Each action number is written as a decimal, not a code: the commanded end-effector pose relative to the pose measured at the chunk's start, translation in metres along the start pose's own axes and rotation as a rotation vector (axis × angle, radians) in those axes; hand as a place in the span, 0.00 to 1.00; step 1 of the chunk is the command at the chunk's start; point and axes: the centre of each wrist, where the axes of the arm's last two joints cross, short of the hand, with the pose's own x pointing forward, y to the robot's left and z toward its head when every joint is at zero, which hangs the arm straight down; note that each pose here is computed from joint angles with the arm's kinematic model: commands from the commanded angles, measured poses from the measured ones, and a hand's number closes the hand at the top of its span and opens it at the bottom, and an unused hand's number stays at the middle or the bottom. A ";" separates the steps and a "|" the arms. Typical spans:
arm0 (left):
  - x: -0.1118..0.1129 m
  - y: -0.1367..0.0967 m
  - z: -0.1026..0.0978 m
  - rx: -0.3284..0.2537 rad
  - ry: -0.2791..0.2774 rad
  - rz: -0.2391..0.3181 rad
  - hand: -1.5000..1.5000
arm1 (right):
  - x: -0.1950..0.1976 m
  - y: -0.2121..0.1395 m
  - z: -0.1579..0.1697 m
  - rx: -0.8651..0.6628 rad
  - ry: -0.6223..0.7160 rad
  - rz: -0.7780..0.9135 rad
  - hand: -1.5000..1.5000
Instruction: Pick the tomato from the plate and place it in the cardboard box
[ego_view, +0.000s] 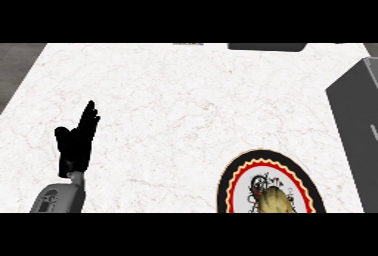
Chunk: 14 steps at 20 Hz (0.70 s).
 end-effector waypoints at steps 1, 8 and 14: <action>-0.004 0.000 0.003 0.009 -0.004 0.012 0.50 | -0.023 0.030 -0.015 0.078 0.067 -0.079 0.00; 0.000 -0.014 0.004 0.014 -0.004 0.001 0.50 | -0.043 0.046 -0.036 0.040 -0.053 -0.369 0.00; -0.001 0.013 0.000 0.050 -0.002 -0.005 0.50 | -0.055 0.038 -0.030 -0.030 -0.136 -0.692 0.00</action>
